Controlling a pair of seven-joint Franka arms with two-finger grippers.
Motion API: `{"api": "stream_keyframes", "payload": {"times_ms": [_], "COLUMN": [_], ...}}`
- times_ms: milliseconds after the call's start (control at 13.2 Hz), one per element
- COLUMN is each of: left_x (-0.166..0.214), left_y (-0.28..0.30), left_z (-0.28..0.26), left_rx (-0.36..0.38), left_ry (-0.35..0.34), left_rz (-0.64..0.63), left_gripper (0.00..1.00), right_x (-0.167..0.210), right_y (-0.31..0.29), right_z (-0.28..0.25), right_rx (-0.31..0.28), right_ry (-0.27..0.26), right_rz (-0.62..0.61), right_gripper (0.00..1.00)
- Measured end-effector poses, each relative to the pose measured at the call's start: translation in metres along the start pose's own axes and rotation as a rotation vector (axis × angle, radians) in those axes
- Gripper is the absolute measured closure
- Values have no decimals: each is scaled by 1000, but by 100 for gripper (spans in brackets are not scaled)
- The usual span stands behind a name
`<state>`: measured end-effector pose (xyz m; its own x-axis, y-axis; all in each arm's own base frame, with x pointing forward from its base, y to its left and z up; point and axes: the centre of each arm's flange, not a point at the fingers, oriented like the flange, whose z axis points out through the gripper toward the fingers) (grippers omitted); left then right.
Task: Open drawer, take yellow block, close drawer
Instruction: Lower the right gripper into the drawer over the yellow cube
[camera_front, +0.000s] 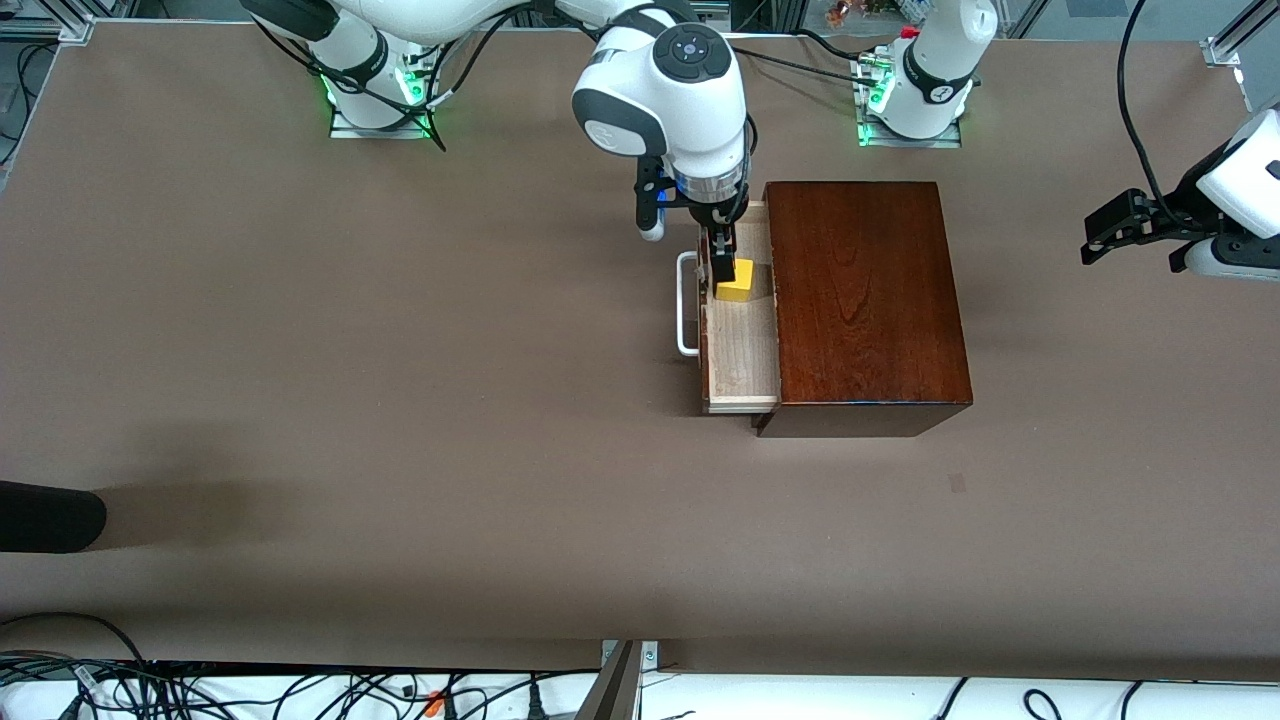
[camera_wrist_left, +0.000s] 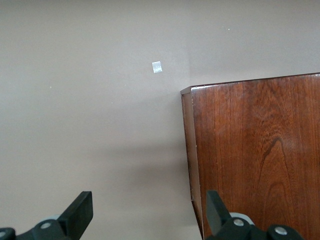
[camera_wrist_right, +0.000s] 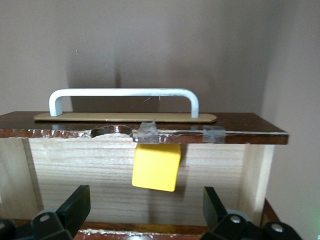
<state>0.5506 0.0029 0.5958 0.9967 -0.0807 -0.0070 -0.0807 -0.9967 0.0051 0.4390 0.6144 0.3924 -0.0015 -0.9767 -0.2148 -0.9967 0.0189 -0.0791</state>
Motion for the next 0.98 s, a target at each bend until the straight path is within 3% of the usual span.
{"api": "stream_keyframes", "payload": {"times_ms": [454, 832, 984], "left_x": [0, 0, 1], "left_y": [1, 4, 7], "left_z": [0, 0, -1], "left_rx": [0, 0, 1], "left_ry": [1, 1, 3], "left_rz": [1, 8, 13], "left_gripper": [0, 0, 0], "right_x": [3, 9, 10], "right_y": [-3, -3, -3], "right_z": [50, 79, 82], "right_rx": [-31, -44, -48], "right_ry": [-31, -13, -11], "right_rz": [32, 38, 39], "right_gripper": [0, 0, 7]}}
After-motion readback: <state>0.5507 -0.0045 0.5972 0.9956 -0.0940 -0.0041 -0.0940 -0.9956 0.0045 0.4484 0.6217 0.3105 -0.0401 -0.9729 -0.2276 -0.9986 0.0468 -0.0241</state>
